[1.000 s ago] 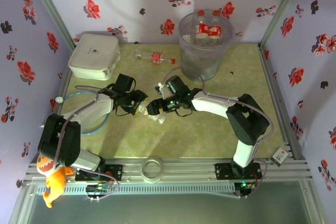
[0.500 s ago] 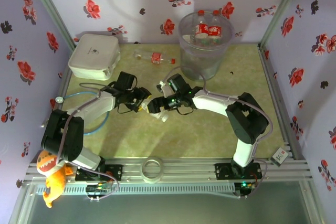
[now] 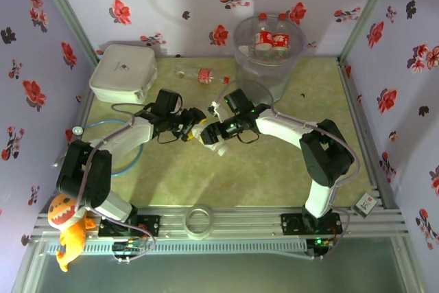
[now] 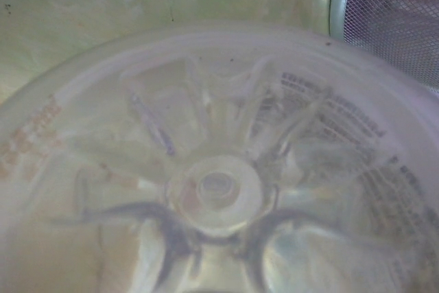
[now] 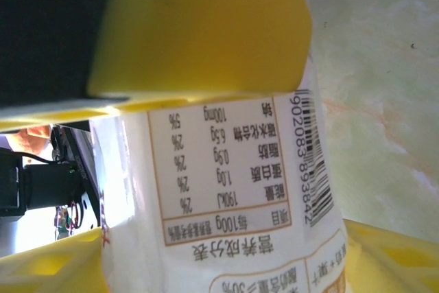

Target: Put the plastic bottles in the bin

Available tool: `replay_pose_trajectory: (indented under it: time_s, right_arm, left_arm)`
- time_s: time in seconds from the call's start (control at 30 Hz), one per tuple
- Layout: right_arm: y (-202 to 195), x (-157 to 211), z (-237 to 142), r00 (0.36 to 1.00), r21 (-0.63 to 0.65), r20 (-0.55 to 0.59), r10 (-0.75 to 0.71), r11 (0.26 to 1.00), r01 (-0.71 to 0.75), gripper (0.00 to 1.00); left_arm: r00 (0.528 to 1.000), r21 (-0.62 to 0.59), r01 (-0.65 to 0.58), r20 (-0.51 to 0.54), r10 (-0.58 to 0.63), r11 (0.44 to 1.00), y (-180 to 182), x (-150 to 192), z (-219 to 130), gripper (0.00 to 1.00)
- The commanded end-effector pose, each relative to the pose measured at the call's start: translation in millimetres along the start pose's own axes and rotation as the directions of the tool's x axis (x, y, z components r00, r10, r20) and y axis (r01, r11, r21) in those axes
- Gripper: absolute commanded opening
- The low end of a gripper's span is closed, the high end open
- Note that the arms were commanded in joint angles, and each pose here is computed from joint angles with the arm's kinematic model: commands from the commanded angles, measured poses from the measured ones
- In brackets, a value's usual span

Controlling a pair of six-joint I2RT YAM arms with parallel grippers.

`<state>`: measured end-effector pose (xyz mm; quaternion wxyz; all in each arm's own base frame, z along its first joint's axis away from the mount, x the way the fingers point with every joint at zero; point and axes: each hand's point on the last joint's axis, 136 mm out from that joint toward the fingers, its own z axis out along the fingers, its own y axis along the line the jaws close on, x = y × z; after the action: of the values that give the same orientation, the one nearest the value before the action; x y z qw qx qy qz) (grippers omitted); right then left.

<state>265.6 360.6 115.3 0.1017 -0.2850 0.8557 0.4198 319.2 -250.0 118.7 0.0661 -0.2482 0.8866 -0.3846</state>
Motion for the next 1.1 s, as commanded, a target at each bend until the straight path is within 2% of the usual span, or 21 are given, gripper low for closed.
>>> replay_pose_trajectory:
  time_s: [0.0,0.07,0.23,0.43,0.63,0.87,1.07]
  right_arm:
    - [28,-9,-6,0.998,-0.111,0.051,-0.032,0.993,0.038,0.69]
    - [28,-10,-7,0.998,-0.114,0.060,-0.025,0.993,0.032,0.65]
    - [26,-17,-15,0.995,-0.094,0.094,-0.014,0.995,0.023,0.62]
    - [7,-14,-28,0.994,-0.008,0.103,0.025,1.000,-0.024,0.59]
    - [-18,-12,-55,0.990,0.131,0.126,0.060,0.988,-0.076,0.58]
    - [-3,-24,-117,0.987,0.286,0.150,-0.049,0.958,0.004,0.57]
    - [25,-63,-200,0.932,0.421,0.314,-0.181,0.906,0.034,0.55]
  left_arm:
    - [0.999,0.084,-0.049,-0.015,0.050,0.995,-27,3,3,0.70]
    - [0.999,0.086,-0.049,-0.014,0.050,0.995,-27,2,3,0.76]
    - [0.998,0.093,-0.055,-0.010,0.056,0.994,-27,2,2,0.99]
    - [0.996,0.146,-0.082,0.041,0.077,0.986,-35,-8,-14,1.00]
    - [0.981,0.188,-0.169,0.124,0.147,0.968,-45,-21,-49,1.00]
    - [0.952,0.192,-0.261,0.211,0.220,0.946,-45,-26,-92,1.00]
    - [0.958,0.174,-0.232,0.211,0.194,0.957,-26,-27,-91,1.00]
